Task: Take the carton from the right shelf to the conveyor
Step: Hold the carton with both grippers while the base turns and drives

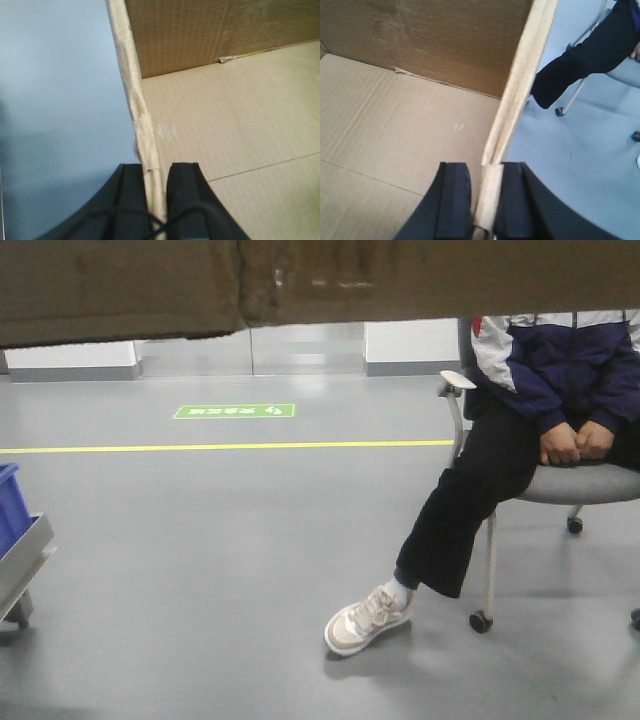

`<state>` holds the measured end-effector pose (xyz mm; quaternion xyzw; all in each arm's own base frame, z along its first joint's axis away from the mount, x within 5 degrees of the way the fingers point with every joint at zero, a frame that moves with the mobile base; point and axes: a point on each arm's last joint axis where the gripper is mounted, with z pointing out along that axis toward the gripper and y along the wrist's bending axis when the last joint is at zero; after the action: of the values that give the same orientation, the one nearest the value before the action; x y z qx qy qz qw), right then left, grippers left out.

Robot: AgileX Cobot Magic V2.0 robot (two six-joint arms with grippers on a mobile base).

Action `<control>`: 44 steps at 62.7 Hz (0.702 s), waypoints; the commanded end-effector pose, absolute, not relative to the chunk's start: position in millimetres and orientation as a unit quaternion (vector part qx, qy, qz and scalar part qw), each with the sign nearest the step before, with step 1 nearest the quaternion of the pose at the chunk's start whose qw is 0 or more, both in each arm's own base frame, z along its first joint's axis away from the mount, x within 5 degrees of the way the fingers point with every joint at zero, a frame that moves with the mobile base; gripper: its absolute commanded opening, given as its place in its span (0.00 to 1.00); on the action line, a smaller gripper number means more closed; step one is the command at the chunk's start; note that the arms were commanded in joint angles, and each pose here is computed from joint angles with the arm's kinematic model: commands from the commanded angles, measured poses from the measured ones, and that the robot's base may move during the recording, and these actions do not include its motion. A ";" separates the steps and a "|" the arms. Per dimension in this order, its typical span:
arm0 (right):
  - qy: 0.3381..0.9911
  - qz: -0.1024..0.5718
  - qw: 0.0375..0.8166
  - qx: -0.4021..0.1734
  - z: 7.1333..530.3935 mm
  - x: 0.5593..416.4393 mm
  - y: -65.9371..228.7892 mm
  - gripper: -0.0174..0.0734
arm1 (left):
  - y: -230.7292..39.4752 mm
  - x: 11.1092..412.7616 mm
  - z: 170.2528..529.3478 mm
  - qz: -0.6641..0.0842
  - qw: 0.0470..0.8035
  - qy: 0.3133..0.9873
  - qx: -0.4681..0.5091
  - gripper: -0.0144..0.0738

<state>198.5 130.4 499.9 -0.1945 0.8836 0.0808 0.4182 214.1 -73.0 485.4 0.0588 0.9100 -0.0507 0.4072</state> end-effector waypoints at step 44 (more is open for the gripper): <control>0.838 0.114 0.490 -0.210 514.9 201.2 137.6 0.12 | -71.9 212.4 490.0 -0.045 0.428 0.901 0.063 0.14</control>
<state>204.4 135.7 502.2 -0.1955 0.8707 0.0920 0.4418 214.8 -70.7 485.8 0.0567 0.9091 -0.0375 0.4111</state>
